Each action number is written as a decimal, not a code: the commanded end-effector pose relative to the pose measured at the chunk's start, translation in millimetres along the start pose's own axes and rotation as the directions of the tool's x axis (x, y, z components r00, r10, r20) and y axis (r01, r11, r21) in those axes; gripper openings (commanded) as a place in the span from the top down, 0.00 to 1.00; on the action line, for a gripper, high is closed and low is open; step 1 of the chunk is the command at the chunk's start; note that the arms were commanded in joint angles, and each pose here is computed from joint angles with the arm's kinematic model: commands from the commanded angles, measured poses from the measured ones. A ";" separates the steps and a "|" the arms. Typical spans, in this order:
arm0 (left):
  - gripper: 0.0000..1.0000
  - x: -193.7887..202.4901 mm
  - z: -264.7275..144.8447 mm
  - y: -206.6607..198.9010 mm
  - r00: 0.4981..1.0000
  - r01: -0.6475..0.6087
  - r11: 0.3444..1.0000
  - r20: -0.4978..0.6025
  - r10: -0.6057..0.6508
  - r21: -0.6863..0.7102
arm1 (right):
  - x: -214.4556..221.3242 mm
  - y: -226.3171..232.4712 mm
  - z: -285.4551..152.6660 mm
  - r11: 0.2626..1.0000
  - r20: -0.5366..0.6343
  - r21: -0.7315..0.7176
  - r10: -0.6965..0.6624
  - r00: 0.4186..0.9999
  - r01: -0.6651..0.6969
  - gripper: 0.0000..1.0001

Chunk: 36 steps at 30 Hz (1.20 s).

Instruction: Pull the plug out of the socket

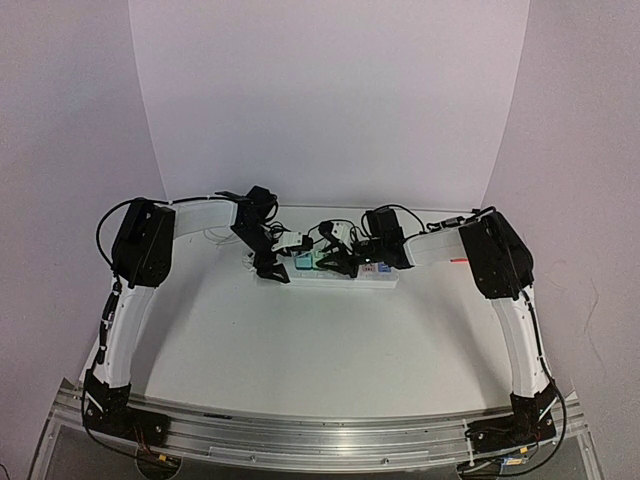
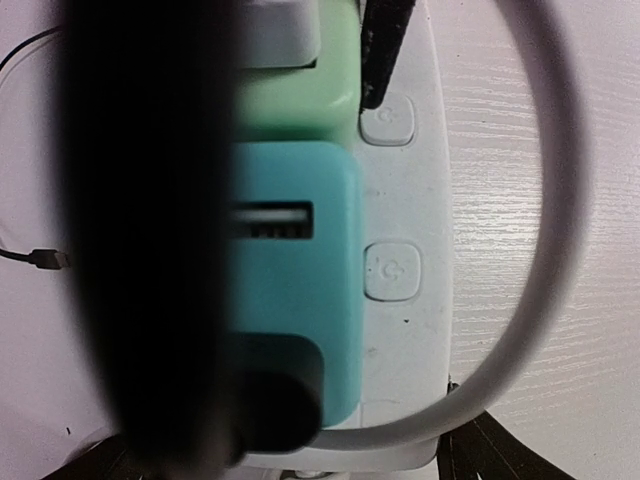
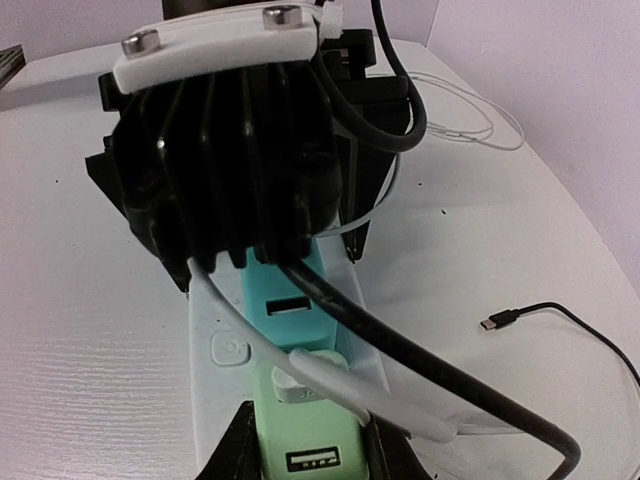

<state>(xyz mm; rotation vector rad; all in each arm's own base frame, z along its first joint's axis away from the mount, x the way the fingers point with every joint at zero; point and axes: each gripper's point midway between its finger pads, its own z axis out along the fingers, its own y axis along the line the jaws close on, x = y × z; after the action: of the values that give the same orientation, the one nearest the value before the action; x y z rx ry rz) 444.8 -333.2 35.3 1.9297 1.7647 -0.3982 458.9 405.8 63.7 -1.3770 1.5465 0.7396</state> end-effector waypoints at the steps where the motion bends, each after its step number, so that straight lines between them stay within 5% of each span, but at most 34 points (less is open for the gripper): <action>1: 1.00 50.4 40.2 -54.1 0.989 0.060 0.981 -0.144 -0.034 0.182 | -8.8 -3.8 3.7 0.999 0.014 0.016 -0.032 0.999 0.032 0.80; 7: 1.00 55.8 40.0 -59.8 0.987 0.046 0.978 -0.163 -0.013 0.205 | -26.3 -0.2 -2.0 0.997 0.045 -0.011 -0.074 0.996 0.074 1.00; 36: 1.00 105.0 44.6 -96.6 0.943 0.056 0.951 -0.329 0.050 0.304 | -137.1 -42.9 -55.1 0.964 0.291 0.120 -0.262 0.920 0.236 1.00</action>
<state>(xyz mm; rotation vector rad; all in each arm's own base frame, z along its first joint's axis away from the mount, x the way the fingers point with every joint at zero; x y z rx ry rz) 440.8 -330.7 31.7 1.9945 1.7044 -0.3704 457.1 404.0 72.8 -1.4047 1.5295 0.7997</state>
